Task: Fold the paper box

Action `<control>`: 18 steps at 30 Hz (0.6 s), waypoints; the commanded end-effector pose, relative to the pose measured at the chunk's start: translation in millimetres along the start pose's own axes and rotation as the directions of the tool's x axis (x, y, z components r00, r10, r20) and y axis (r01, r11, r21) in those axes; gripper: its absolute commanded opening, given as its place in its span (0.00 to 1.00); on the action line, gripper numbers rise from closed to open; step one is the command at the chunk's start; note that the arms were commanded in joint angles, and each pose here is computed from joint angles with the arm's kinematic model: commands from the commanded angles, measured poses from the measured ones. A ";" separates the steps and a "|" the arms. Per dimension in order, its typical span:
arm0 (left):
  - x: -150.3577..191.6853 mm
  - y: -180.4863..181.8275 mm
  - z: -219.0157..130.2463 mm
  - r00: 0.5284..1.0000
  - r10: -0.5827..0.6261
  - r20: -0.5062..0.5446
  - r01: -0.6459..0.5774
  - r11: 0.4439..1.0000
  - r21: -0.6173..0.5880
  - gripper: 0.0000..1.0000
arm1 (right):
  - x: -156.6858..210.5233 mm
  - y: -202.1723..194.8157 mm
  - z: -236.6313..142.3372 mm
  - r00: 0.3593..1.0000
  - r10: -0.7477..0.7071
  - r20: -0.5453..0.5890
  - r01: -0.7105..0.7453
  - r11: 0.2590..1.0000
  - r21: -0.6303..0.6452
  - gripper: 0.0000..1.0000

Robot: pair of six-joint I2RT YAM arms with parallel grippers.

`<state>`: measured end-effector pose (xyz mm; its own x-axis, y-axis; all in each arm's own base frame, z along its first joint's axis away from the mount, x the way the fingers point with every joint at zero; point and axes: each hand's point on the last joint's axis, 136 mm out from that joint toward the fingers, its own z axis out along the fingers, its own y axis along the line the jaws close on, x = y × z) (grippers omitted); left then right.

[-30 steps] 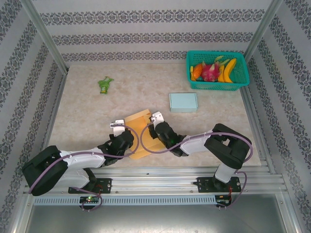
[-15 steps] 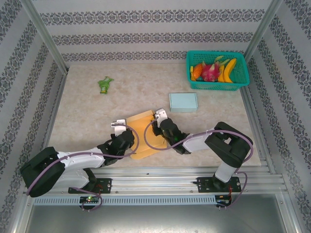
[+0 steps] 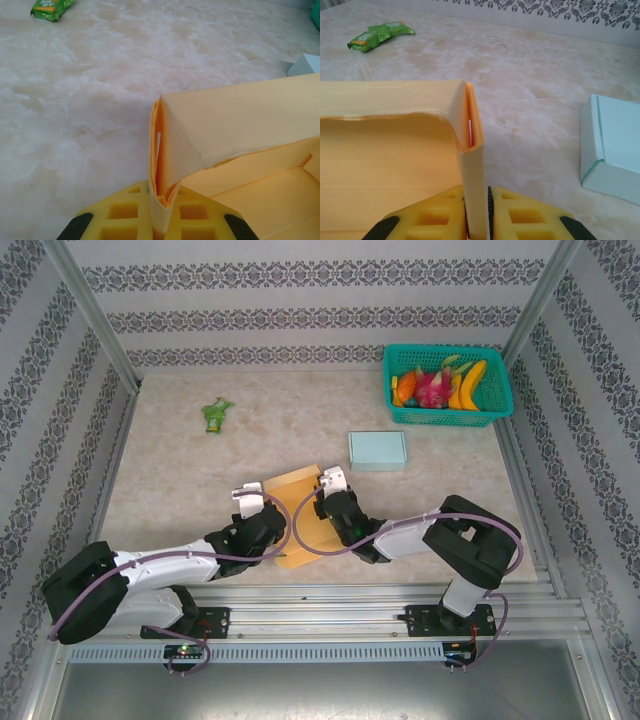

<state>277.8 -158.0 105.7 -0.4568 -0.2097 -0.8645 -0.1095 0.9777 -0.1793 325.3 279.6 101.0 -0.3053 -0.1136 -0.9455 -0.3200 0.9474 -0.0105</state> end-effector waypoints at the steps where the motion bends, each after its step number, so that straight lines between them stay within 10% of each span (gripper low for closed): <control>1: -4.8 28.1 -2.4 0.999 0.026 0.044 -0.020 0.991 -0.136 0.00 | 5.8 -40.1 0.2 1.000 -0.016 -0.025 0.018 0.993 0.120 0.24; 5: -5.4 22.7 -1.9 0.999 0.014 0.038 -0.010 0.993 -0.114 0.00 | 15.3 -12.7 6.0 0.995 0.019 -0.093 -0.028 0.995 -0.093 0.30; 18: -6.1 18.5 -3.5 1.000 -0.002 0.031 0.004 0.996 -0.086 0.00 | 30.8 -1.0 23.7 0.989 0.025 -0.148 -0.044 0.992 -0.121 0.38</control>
<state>274.0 -146.7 99.4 -0.4709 -0.1784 -0.8639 -0.1420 0.9819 -0.1253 328.3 291.8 77.9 -0.4026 -0.1167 -0.9079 -0.4506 0.8886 0.0856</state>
